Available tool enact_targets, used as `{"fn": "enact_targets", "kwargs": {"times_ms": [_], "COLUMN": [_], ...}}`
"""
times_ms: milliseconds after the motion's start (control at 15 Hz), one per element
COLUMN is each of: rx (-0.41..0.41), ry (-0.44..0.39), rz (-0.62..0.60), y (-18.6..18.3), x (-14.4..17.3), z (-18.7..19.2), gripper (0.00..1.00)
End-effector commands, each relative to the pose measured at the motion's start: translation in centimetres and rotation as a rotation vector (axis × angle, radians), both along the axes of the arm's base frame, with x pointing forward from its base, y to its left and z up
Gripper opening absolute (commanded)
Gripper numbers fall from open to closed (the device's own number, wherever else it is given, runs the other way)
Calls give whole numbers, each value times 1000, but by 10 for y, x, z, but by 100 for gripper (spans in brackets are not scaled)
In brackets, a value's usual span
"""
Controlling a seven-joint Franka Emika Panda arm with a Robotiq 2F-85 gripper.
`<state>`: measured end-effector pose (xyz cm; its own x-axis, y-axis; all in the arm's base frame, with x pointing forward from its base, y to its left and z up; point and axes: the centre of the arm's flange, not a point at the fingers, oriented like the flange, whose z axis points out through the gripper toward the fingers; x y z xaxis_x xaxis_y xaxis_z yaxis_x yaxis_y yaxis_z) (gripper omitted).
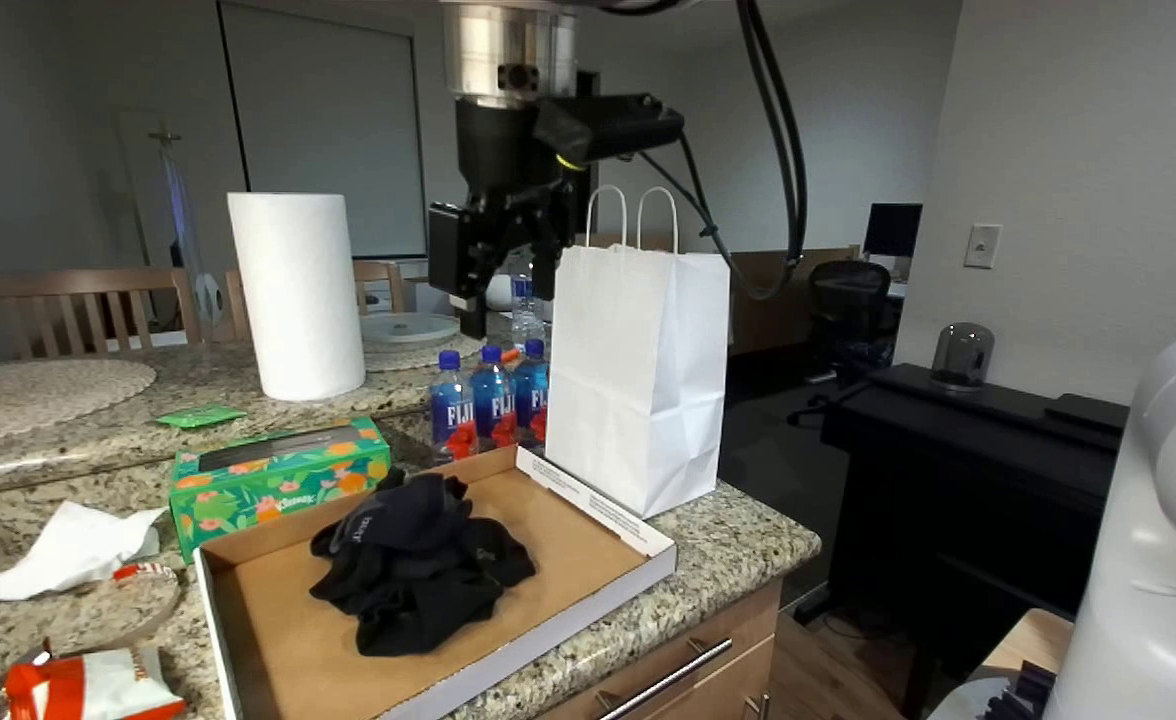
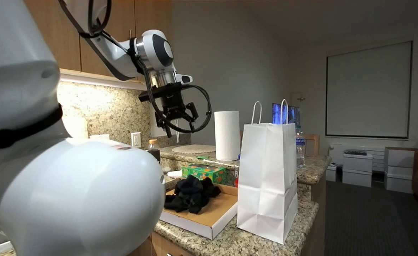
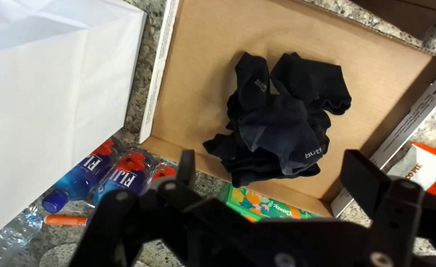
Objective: Put the black socks in the white bag
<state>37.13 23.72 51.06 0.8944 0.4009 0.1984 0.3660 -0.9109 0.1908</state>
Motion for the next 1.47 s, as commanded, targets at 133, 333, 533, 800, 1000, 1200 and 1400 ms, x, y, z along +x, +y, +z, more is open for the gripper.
{"fn": "enact_targets", "kwargs": {"times_ms": [133, 333, 533, 800, 1000, 1200, 1400], "rx": [4, -6, 4, 34, 39, 35, 43], "ry": [8, 10, 4, 12, 59, 136, 180], "rz": [-1, 10, 34, 4, -40, -80, -119], "y": [4, 10, 32, 62, 67, 65, 66], "x": [6, 18, 42, 71, 88, 107, 119], "z": [-3, -9, -28, -55, -80, -115, -146], "gripper": [100, 100, 100, 100, 100, 100, 100]}}
